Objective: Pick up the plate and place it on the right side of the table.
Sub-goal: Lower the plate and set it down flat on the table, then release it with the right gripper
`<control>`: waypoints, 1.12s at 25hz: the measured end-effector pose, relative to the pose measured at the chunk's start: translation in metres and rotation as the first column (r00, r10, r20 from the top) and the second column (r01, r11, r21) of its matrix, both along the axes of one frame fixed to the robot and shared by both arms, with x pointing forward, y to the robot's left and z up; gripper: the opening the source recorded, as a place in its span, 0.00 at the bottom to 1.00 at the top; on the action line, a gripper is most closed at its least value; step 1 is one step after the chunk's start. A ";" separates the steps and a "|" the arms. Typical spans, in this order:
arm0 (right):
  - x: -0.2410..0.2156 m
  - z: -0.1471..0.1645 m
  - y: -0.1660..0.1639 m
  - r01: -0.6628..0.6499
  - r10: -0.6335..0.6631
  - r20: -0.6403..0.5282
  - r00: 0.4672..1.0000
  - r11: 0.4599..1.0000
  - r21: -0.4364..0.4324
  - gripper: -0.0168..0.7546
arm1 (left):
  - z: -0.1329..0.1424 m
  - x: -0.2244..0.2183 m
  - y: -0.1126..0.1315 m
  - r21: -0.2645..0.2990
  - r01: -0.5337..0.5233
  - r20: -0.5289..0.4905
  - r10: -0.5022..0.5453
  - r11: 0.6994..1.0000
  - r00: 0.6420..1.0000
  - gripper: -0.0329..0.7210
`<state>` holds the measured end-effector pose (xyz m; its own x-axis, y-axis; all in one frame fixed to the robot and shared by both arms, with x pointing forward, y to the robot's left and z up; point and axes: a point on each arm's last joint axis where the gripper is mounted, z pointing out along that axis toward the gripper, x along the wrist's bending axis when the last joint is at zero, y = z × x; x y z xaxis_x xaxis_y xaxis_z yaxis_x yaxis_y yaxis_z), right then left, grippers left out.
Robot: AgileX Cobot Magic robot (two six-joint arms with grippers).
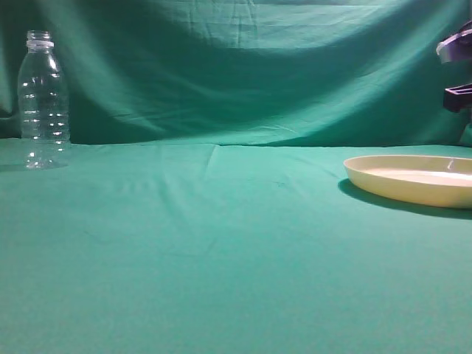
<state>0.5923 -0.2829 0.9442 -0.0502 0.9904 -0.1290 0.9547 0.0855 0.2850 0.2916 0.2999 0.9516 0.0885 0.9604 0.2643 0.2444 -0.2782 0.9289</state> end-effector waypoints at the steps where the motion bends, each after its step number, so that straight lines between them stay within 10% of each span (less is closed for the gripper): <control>1: 0.000 0.000 0.000 0.001 -0.001 0.000 1.000 1.000 0.001 0.26 | 0.000 0.000 0.000 0.000 0.000 0.000 0.000 1.000 1.000 0.04; 6: 0.000 0.025 0.000 0.029 -0.029 -0.011 1.000 1.000 0.003 0.57 | 0.000 0.000 0.000 0.000 0.000 0.000 0.000 1.000 1.000 0.04; 10: -0.007 0.077 0.002 0.068 -0.071 0.053 0.996 0.996 0.057 0.56 | 0.000 0.000 0.000 0.000 0.000 0.000 0.000 1.000 1.000 0.04; 18: -0.076 0.184 0.002 0.050 -0.093 0.276 0.957 0.986 0.160 0.02 | 0.000 0.000 0.000 0.000 0.000 0.000 0.000 1.000 1.000 0.04; 28: -0.206 0.234 -0.002 -0.077 -0.053 0.561 0.826 0.976 0.205 0.02 | 0.000 0.000 0.000 0.000 0.000 0.000 0.000 1.000 1.000 0.04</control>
